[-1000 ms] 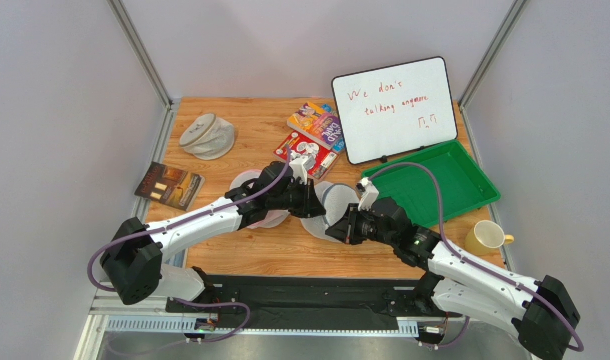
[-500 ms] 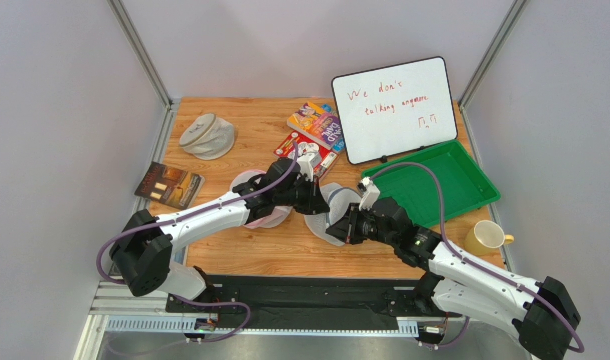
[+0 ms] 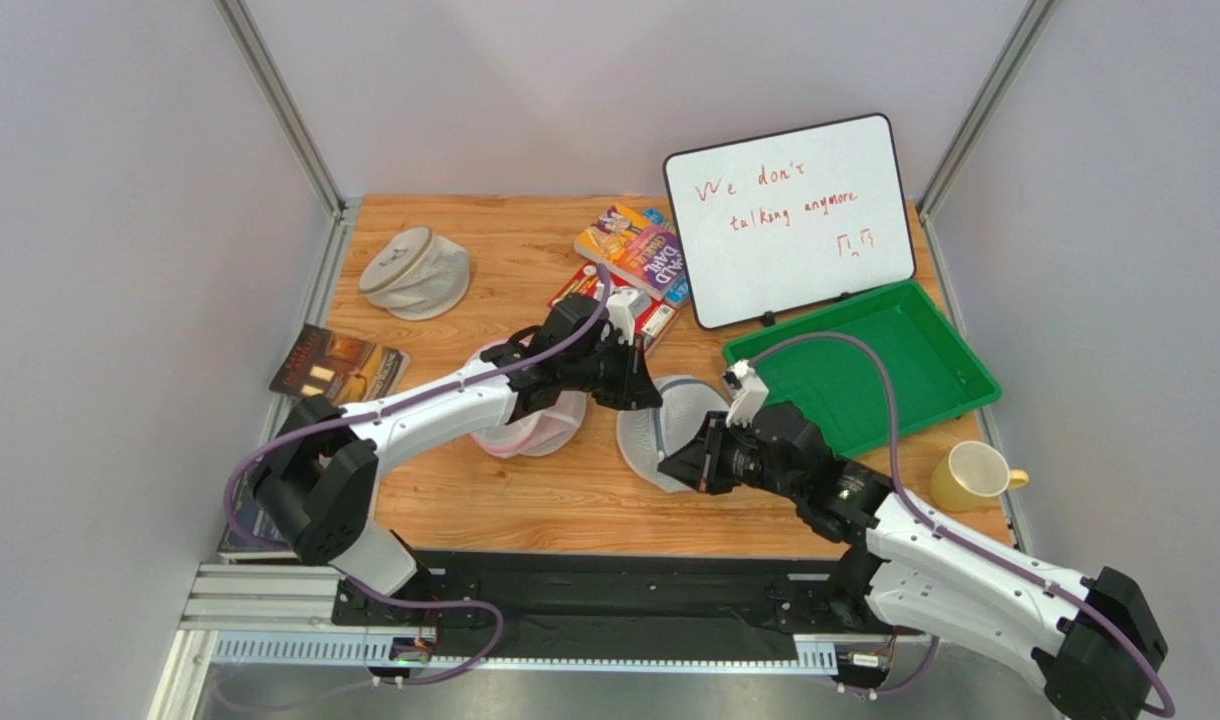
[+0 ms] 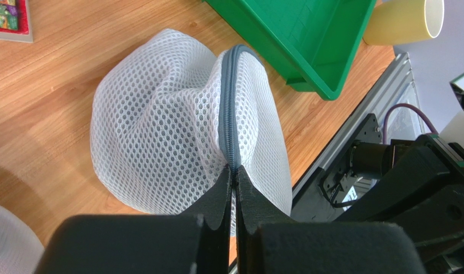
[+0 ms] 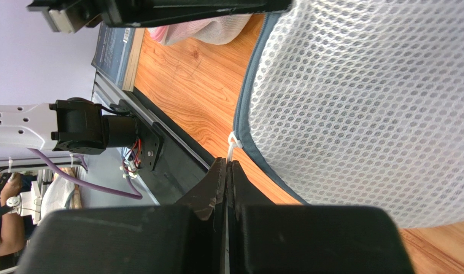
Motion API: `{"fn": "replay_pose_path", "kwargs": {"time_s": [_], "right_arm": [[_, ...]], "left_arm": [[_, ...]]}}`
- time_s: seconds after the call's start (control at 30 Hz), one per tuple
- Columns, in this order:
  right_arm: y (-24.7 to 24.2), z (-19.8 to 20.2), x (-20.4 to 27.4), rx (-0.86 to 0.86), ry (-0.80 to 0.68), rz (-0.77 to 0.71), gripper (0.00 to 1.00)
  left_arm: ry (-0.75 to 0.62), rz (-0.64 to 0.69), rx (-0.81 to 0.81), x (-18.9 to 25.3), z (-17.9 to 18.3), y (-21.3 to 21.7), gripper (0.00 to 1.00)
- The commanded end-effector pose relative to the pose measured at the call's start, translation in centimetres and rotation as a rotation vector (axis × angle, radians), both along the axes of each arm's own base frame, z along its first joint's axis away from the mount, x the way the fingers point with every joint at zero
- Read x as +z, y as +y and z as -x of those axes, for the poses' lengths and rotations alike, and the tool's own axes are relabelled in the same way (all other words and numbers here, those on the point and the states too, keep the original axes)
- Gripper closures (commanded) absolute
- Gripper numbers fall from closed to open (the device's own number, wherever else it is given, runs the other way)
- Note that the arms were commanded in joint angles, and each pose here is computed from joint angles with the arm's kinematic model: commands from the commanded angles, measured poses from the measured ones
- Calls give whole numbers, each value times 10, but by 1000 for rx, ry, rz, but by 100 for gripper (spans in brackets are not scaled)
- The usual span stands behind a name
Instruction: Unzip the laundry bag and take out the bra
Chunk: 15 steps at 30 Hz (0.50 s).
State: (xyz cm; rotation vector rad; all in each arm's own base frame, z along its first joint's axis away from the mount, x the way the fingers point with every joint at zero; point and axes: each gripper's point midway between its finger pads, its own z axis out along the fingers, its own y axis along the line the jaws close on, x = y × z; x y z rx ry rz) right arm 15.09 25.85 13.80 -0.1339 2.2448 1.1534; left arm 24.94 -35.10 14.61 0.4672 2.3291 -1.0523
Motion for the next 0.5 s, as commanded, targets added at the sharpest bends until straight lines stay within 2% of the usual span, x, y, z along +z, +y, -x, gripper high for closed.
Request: {"fn": "replay_pose_path", "kwargs": {"time_s": [0.0, 0.17, 0.2, 0.27, 0.3, 0.33, 0.4, 0.47], "right_arm": [[2, 11, 2, 33, 23, -25, 100], [2, 12, 0, 32, 31, -21, 100], [2, 12, 1, 31, 27, -24, 100], [2, 10, 0, 20, 28, -21, 100], [2, 9, 0, 17, 28, -19, 100], [2, 8, 1, 13, 28, -20, 100], [2, 7, 3, 2, 27, -29, 100], [2, 4, 7, -13, 15, -44, 100]], "left_arm": [[-75, 13, 0, 13, -26, -7, 100], [-70, 20, -27, 15, -31, -15, 100], [-69, 19, -36, 16, -30, -16, 97], [-77, 17, -49, 20, -30, -16, 80], [-73, 6, -49, 20, -28, -14, 59], [-79, -2, -47, 20, -29, -11, 50], [-96, -17, -31, 26, -26, -4, 36], [-123, -43, -14, 33, -25, 6, 31]]}}
